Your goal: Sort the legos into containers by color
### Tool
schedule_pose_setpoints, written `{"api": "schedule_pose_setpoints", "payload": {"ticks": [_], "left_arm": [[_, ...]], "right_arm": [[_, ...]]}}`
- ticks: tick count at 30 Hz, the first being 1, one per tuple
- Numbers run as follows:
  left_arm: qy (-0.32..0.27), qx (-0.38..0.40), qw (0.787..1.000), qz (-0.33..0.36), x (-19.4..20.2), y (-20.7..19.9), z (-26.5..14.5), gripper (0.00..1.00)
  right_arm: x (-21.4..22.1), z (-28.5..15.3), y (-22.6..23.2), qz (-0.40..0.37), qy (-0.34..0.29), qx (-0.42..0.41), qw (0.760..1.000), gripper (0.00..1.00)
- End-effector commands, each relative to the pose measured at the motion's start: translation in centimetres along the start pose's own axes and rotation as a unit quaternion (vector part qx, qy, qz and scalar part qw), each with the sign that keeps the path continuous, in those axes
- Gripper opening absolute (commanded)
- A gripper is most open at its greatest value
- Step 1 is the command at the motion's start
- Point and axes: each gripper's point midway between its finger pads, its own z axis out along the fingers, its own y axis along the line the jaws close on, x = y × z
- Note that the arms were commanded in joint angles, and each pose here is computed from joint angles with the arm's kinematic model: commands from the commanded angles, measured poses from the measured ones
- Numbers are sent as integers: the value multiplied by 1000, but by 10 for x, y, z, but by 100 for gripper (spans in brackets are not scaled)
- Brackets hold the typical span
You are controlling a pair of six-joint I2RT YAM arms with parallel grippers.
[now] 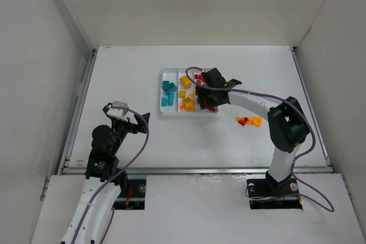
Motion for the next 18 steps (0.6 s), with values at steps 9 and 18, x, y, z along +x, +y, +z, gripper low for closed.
{"api": "schedule_pose_setpoints", "payload": {"ticks": [9,18], "left_arm": [[-29,9,1000,8,-14,-3,-1,99],[-33,9,999,9,-14,-3,-1,99]], "right_arm": [[-2,-69,-92,170,-46,68,982,80],[69,-73,-184,293,-11,125,948,60]]}}
